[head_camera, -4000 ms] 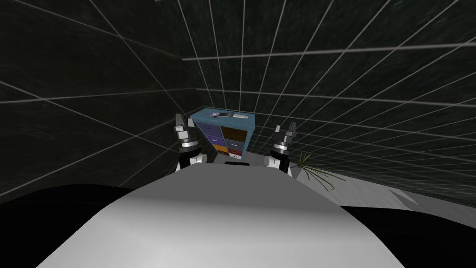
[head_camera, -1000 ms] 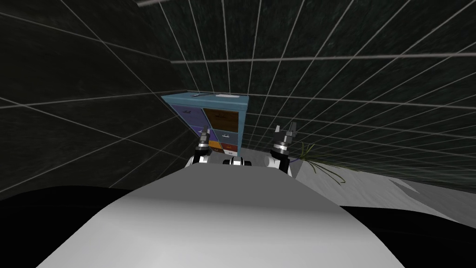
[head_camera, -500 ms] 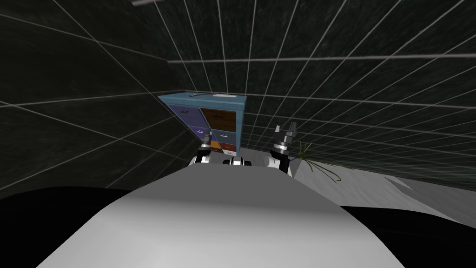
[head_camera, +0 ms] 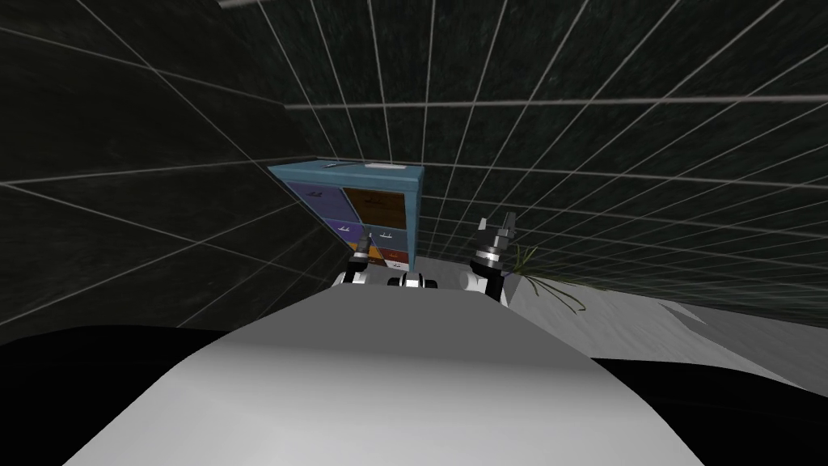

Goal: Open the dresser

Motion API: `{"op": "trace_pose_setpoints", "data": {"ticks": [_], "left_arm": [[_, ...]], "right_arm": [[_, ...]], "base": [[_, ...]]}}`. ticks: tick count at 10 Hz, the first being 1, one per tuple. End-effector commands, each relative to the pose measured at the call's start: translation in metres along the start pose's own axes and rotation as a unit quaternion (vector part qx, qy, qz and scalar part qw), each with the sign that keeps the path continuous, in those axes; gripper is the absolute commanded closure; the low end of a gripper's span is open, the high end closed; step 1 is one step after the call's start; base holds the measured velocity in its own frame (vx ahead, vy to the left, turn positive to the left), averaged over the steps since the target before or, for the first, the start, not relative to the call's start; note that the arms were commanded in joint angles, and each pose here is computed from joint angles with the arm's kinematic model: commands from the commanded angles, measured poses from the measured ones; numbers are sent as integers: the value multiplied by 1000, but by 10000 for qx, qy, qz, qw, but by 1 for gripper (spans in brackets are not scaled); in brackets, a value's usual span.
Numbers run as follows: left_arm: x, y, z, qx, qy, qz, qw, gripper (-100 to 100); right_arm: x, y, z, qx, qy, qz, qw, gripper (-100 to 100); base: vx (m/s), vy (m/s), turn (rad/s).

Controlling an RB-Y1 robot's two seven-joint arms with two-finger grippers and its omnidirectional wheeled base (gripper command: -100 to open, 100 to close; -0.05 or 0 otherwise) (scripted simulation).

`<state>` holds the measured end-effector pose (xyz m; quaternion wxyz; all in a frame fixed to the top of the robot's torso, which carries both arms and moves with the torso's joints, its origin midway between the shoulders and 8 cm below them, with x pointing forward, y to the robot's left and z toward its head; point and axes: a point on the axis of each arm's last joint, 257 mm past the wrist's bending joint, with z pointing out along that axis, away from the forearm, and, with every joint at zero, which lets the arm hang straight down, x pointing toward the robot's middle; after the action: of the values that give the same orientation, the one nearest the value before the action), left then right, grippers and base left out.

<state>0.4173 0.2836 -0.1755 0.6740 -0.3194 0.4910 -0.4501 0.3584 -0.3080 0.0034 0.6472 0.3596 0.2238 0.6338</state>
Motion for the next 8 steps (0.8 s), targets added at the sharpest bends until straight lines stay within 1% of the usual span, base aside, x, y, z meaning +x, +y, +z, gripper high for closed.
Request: {"op": "trace_pose_setpoints", "data": {"ticks": [1,2,3,6,8], "left_arm": [[11,22,-3,-228,103,-18,9997,-100],[21,38,-6,-408,159,-71,9990,-100],[27,46,-8,-498,184,-106,9985,-100],[45,66,-13,-746,233,-241,9966,-100],[58,74,-16,-879,226,-377,9952,-100]], "right_arm": [[0,0,0,0,0,0,10000,0],[0,0,0,0,0,0,10000,0],[0,0,0,0,0,0,10000,0],[0,0,0,0,0,0,10000,0],[0,0,0,0,0,0,10000,0]], "base": [[-4,-49,-27],[-9,-68,-50],[-10,-82,-37],[-7,-57,-24],[-5,-42,-20]]}}
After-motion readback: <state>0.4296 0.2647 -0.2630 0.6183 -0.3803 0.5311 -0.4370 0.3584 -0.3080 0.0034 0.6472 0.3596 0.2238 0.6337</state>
